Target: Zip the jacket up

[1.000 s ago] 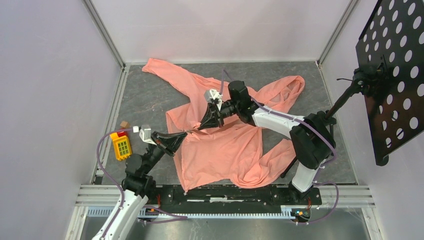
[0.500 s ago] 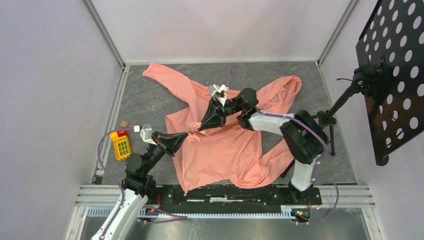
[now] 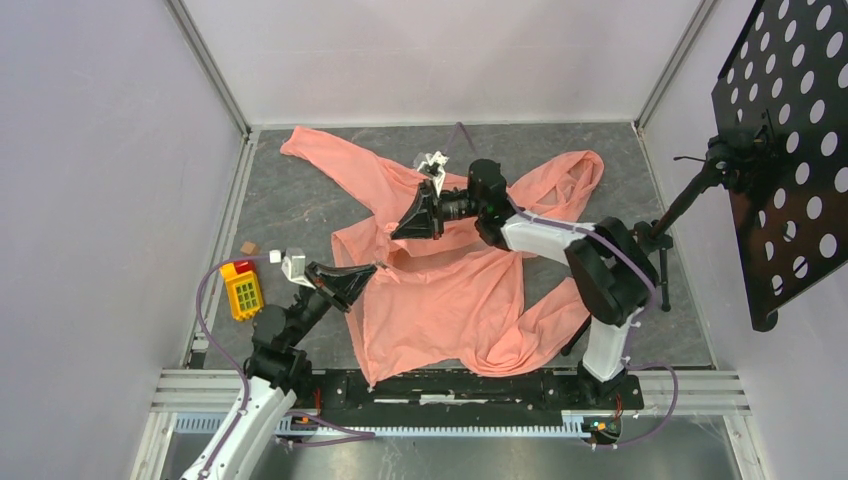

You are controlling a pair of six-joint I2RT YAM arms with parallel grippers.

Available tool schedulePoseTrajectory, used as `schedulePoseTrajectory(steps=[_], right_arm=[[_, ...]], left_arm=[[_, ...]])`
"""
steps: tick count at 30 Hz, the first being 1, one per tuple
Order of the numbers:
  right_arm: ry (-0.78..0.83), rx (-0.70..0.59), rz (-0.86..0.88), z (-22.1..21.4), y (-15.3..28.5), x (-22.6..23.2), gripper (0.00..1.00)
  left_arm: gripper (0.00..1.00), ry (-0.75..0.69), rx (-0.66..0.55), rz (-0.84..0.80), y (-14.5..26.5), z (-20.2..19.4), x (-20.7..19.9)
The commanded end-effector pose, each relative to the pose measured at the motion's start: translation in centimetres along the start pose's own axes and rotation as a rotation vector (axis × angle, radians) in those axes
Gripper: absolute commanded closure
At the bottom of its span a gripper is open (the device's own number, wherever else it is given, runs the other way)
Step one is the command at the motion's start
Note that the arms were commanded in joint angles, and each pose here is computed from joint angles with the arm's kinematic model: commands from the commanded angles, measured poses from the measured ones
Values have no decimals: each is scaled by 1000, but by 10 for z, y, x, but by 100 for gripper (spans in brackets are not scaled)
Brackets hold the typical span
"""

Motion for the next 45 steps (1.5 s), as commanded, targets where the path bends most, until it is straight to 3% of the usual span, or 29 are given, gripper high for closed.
schedulePoseTrajectory(steps=[1,6,9,45], right_arm=[[196,69,-108,14,14,7,100],[288,251,-63,5,23,12,100],[316,281,-42,6,23,13,100],[339,265,29,12,0,36,100]], left_arm=[[98,-3,51,60,8,-31,21],[98,-21,76,29,10,-37,22],[98,-26,88,20,10,-38,23],[98,-18,126,12,7,-39,23]])
Point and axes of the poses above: each gripper's point midway between its finger pads, its own y axis back along the fingers, its own x axis along the line the jaws close on, z = x × y, the point moved 10 cm from there along y, back along the fingers, and after that the axes turned 2 degrees about -y, right-handed, at the moved point
